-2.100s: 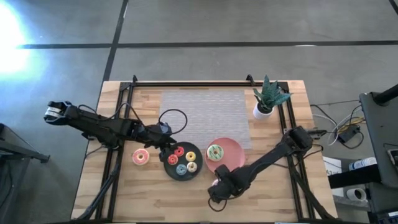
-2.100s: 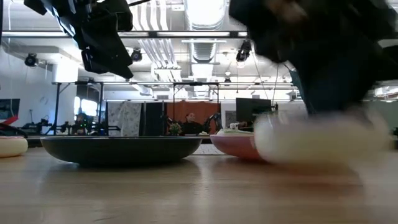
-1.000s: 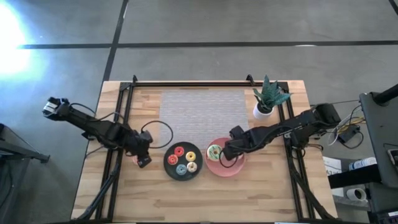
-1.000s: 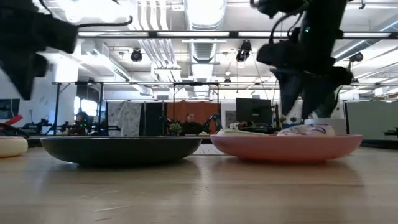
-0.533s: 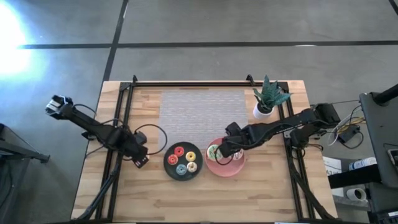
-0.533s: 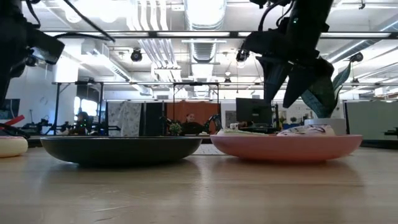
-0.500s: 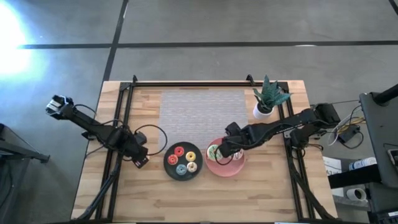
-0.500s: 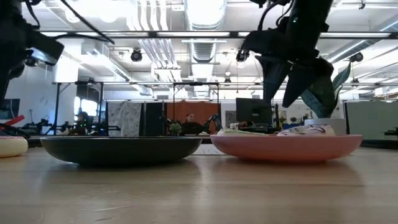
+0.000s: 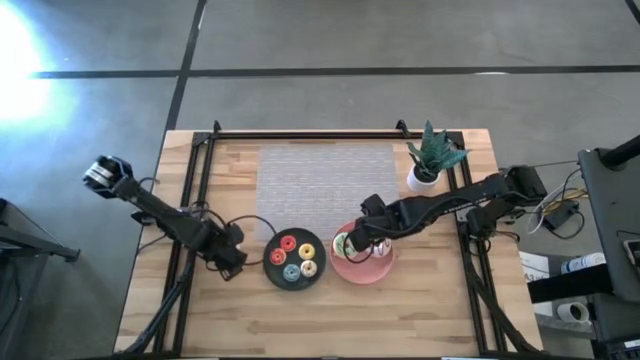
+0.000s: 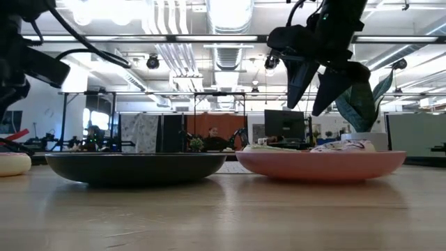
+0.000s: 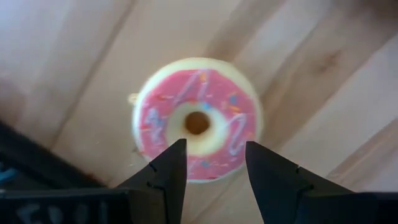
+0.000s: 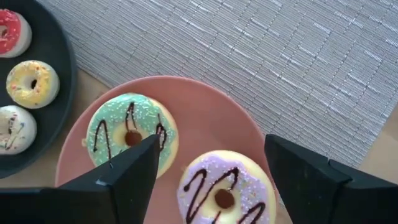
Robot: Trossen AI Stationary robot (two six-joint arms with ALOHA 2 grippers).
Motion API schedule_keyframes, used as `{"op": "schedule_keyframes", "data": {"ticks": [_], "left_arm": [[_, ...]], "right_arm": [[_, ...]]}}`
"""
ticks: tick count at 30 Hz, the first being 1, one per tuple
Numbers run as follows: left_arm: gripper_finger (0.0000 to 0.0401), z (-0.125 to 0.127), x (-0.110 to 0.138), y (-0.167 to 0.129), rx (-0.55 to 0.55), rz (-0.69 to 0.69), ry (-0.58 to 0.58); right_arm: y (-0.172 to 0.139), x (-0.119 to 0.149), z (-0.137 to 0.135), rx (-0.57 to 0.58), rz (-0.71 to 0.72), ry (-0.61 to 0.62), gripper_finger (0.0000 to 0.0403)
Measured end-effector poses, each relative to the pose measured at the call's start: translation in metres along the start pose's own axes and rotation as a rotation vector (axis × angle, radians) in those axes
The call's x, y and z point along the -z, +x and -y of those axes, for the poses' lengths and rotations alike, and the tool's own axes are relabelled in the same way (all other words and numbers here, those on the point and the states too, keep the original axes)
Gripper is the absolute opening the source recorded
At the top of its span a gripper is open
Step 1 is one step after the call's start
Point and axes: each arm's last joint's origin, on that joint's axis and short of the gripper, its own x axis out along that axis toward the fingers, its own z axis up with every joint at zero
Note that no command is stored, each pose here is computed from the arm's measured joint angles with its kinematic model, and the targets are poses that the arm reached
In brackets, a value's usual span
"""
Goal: Pick & Place donuts
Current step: Put the big pink doughnut on the pink plate
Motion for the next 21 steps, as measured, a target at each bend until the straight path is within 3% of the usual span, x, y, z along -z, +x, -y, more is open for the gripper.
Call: {"op": "schedule_keyframes", "data": {"ticks": [18,21], "left_arm": [[0.0138,0.0112,0.0058,0.0079,-0.022,0.014,0.057],[0.0138,0.0112,0.0038,0.0072,-0.041,0.078,0.036]], "right_arm": [[0.0011,0.0006,0.0003,-0.004,-0.021,0.027,0.0282],[0.0012,0.0006,0.0003,-0.003,-0.021,0.027,0.0281]]}}
